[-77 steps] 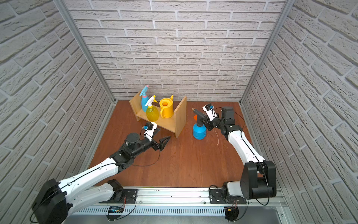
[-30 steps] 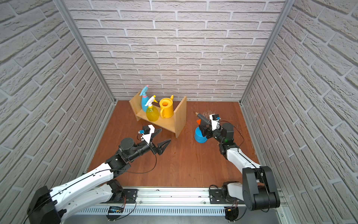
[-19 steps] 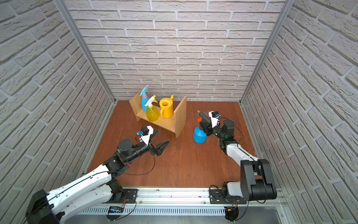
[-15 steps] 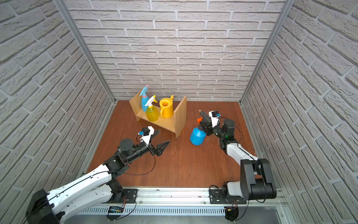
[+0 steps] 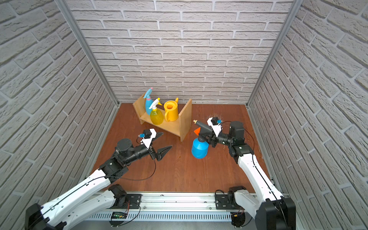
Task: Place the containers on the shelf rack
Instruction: 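Pick up a container from the center of the board.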
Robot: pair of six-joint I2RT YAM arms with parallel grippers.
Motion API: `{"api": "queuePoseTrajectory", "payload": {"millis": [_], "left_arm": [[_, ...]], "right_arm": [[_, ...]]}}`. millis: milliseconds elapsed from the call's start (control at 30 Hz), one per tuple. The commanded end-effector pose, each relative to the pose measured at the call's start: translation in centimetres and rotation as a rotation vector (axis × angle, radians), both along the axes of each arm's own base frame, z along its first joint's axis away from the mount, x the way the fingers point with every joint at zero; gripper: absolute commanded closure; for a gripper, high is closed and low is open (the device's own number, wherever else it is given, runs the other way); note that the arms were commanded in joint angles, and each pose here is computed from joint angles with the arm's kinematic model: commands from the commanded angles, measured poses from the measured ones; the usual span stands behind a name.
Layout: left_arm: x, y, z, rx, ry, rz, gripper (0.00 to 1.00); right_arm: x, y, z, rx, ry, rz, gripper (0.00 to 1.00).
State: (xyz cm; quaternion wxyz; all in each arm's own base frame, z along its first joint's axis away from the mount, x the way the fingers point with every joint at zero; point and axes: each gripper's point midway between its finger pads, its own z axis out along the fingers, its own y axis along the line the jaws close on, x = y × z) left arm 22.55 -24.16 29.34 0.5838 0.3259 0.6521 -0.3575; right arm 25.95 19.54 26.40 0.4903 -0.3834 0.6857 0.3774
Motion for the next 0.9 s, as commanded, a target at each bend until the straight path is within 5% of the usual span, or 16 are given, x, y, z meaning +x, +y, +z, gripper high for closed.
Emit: {"api": "queuePoseTrajectory", "payload": {"millis": [0,200,600,867], "left_arm": [[-1.6,-1.4,1.6,-0.12,0.041,-0.193,0.02],[-3.5,-4.0,2.9,-0.118,0.032,-0.417,0.02],[-5.2,-5.9,5.0,-0.078,-0.024,-0.498,0.02],[-5.4,-5.9,6.0,-0.076,-0.043,-0.496,0.2]], "right_arm": [[-5.1,1.9,-0.8,-0.046,0.004,0.184,0.96],[-8.3,4.1,0.5,-0.022,0.019,0.298,0.96],[-9.4,8.3,3.9,-0.009,-0.054,0.431,0.96],[-9.8,9.1,5.4,-0.032,-0.085,0.471,0.96]]}}
